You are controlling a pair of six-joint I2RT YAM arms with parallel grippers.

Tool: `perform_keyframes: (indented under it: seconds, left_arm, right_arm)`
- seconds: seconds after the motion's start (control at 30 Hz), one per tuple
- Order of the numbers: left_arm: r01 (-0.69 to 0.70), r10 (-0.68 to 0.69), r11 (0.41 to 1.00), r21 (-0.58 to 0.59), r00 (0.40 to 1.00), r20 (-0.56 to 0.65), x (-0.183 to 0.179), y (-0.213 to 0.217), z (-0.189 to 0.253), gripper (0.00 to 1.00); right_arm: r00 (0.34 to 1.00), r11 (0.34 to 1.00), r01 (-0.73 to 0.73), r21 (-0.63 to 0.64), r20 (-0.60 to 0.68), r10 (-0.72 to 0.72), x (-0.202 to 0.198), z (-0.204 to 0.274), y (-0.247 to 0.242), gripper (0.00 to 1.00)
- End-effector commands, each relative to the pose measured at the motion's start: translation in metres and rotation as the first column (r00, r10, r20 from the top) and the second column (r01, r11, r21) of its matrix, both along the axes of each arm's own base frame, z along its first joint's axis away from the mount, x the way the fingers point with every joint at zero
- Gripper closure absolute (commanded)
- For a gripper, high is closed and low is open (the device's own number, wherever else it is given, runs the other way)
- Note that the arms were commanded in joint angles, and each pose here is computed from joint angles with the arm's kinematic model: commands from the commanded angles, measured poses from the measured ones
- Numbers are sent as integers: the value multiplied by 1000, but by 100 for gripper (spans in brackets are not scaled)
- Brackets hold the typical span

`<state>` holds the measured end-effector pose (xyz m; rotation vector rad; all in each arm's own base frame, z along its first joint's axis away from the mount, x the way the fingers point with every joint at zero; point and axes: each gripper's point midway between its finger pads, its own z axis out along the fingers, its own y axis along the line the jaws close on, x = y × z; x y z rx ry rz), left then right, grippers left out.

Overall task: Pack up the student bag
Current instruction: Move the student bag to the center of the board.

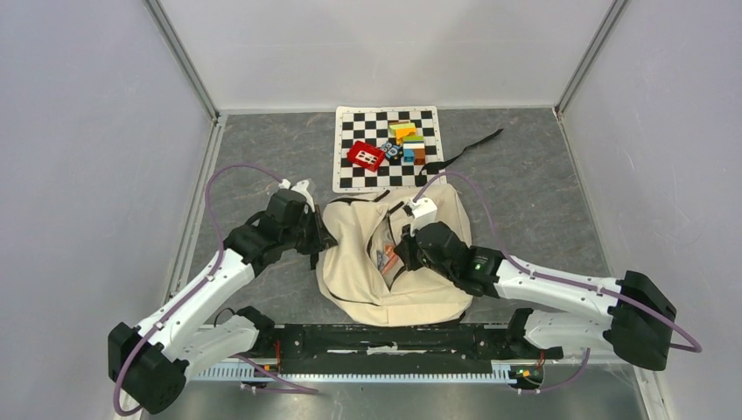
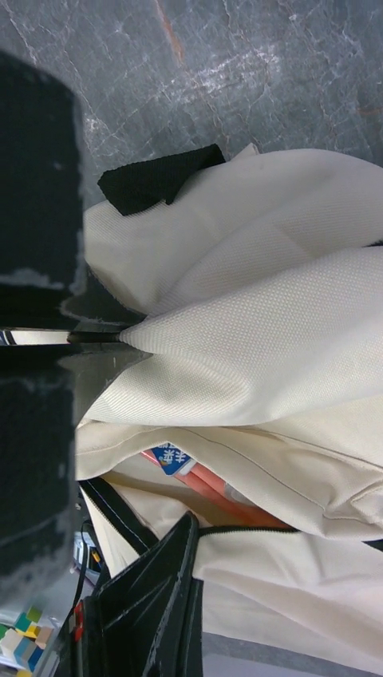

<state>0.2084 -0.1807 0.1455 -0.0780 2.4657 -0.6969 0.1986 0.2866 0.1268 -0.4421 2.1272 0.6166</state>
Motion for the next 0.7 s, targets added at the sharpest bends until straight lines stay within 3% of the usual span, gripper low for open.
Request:
perform_keyframes:
  seconds: [0.0,0.23,0.37,0.67]
  left_arm:
    - [18,-17,1000,-20,996,83,3,1,22,98]
    - [51,-16,985,-162,978,208,0,-9,92,98]
    - [169,-82,920,-353,965,249,-11,-39,139,98]
    - [312,-109,822,-476,907,407,-27,-50,246,98]
  right_arm:
    - [992,980,52,191,104,-73,16,66,16,100]
    - [998,981,-29,191,60,18,7,56,38,100]
    - [996,976,-91,198,17,89,-1,48,56,100]
    - [985,988,83,132,139,-101,16,87,-1,100]
